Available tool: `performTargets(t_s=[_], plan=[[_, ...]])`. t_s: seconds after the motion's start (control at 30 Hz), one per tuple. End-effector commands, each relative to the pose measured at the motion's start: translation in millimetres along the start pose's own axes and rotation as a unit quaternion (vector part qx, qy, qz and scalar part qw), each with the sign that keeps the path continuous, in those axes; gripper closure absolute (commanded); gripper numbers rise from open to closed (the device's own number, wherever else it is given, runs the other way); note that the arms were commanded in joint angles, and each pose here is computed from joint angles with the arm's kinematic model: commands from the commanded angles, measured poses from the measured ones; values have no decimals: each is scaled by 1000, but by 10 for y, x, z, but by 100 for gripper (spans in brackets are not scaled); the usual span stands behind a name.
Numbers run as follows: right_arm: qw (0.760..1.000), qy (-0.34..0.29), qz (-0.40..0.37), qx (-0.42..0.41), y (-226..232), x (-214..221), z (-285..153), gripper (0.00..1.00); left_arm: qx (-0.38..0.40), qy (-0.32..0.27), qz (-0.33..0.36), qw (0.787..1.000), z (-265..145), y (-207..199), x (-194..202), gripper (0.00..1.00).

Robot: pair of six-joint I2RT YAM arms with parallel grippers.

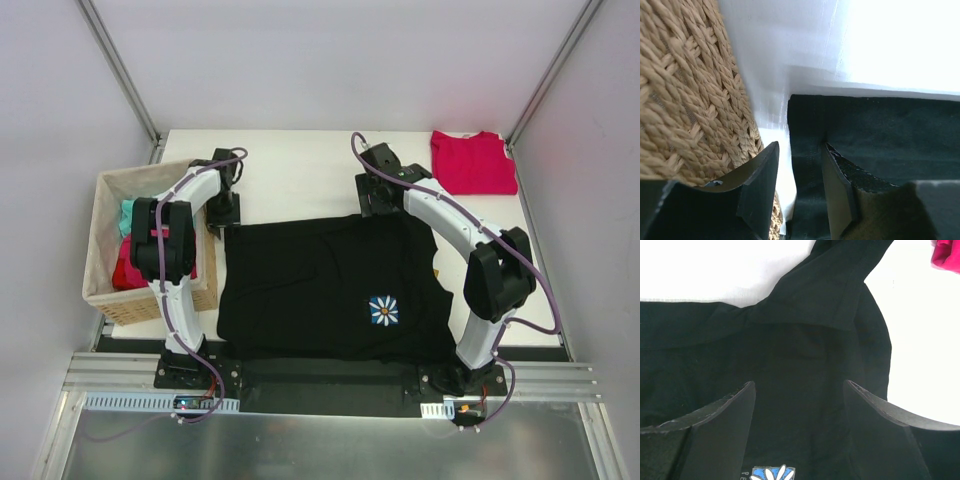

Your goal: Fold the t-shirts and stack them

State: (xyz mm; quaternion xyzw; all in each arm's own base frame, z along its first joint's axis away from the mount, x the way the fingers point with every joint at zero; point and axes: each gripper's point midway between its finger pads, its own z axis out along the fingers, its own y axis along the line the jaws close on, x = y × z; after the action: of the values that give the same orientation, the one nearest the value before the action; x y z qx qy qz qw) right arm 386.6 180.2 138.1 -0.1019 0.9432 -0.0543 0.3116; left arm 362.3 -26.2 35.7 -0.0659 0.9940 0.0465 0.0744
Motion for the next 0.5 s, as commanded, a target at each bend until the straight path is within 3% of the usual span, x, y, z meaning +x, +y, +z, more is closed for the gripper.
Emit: performTargets(t_s=[0.0,0.13,0.17,0.23,0.33,0.47], plan=[[1000,-21,6,-5,0,-106,-139,26,-19,11,-10,1000,1,108,49,61],[1000,-23,6,-4,-3,-113,-149,26,-15,22,-9,1000,75,83,108,64],[1000,-23,5,-2,-9,-114,-149,25,-14,26,-9,1000,86,82,122,67],[1000,-25,5,-2,-9,-122,-164,26,-9,31,-10,999,112,58,134,82],[1000,-25,5,-1,-18,-118,-169,25,-6,34,-10,999,126,48,142,93],[1000,-27,5,0,-26,-128,-169,26,-7,35,-11,999,124,50,154,96]])
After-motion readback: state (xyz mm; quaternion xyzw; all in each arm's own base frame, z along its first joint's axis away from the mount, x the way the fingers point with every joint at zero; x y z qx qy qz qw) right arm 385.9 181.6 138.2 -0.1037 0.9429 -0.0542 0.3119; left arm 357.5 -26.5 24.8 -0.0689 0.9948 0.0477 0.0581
